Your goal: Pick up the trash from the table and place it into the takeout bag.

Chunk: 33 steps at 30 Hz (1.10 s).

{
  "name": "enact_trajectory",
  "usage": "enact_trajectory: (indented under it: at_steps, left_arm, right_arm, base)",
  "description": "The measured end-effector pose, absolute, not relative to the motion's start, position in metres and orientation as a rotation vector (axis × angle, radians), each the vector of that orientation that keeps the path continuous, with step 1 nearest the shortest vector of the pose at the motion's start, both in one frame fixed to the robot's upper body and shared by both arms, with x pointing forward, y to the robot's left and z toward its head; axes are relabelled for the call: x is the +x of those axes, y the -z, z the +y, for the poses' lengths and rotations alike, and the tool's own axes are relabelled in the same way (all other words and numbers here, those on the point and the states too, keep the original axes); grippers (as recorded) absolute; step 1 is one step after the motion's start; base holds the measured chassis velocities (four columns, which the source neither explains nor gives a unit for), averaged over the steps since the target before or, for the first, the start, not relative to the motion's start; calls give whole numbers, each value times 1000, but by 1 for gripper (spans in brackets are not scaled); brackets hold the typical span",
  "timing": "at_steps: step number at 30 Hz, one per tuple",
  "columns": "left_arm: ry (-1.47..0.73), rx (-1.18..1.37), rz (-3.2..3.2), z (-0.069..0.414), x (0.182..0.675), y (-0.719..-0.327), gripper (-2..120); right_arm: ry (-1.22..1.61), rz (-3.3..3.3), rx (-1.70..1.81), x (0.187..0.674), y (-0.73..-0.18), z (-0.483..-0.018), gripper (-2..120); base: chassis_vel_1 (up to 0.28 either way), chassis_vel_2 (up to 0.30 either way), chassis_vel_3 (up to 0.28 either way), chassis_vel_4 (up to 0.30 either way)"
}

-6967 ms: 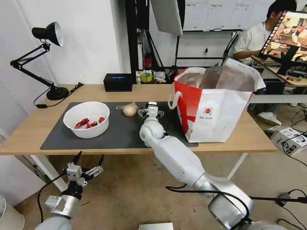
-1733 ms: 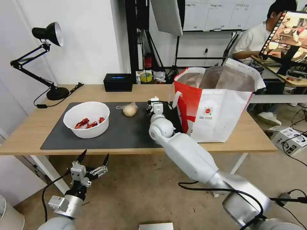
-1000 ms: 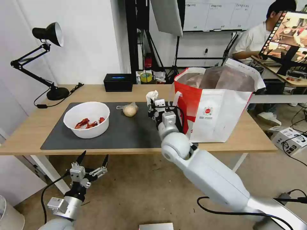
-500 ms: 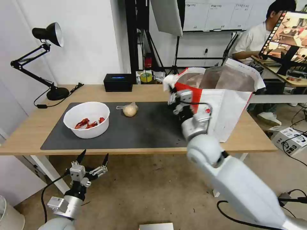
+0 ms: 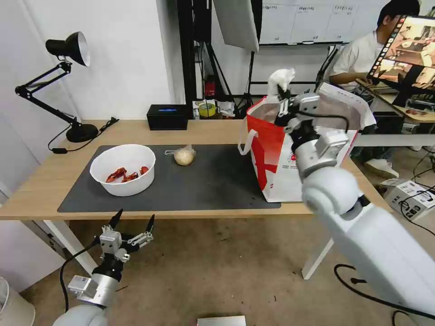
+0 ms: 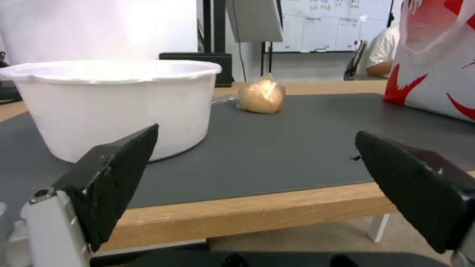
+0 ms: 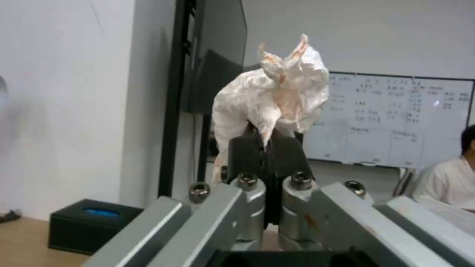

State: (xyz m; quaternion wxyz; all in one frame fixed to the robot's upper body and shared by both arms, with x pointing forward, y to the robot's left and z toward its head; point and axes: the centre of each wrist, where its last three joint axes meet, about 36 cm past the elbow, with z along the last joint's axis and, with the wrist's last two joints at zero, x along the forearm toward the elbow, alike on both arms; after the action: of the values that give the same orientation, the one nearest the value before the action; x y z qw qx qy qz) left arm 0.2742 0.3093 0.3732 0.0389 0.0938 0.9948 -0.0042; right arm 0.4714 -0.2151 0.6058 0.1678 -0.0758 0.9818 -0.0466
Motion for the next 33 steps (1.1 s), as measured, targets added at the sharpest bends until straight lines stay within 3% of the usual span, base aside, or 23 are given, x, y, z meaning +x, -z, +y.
enact_trajectory:
  at_steps: [9,28,30,33]
  left_arm:
    - [13,284,3050,310,273,-374,100]
    - [13,281,3049,310,271,-376,100]
    - [12,284,3048,309,271,-377,100]
    - [12,285,3048,309,270,-378,100]
  right_arm:
    - [124,2945,-120,489,-619,-227,1]
    - [190,3043,-52,487,-632,-237,66]
    - [192,3053,-46,487,-631,-238,79]
    - [194,3059,-45,487,-630,-238,85]
  base:
    - [0,0,0,0]
    - [0,0,0,0]
    - [0,0,0,0]
    - [0,0,0,0]
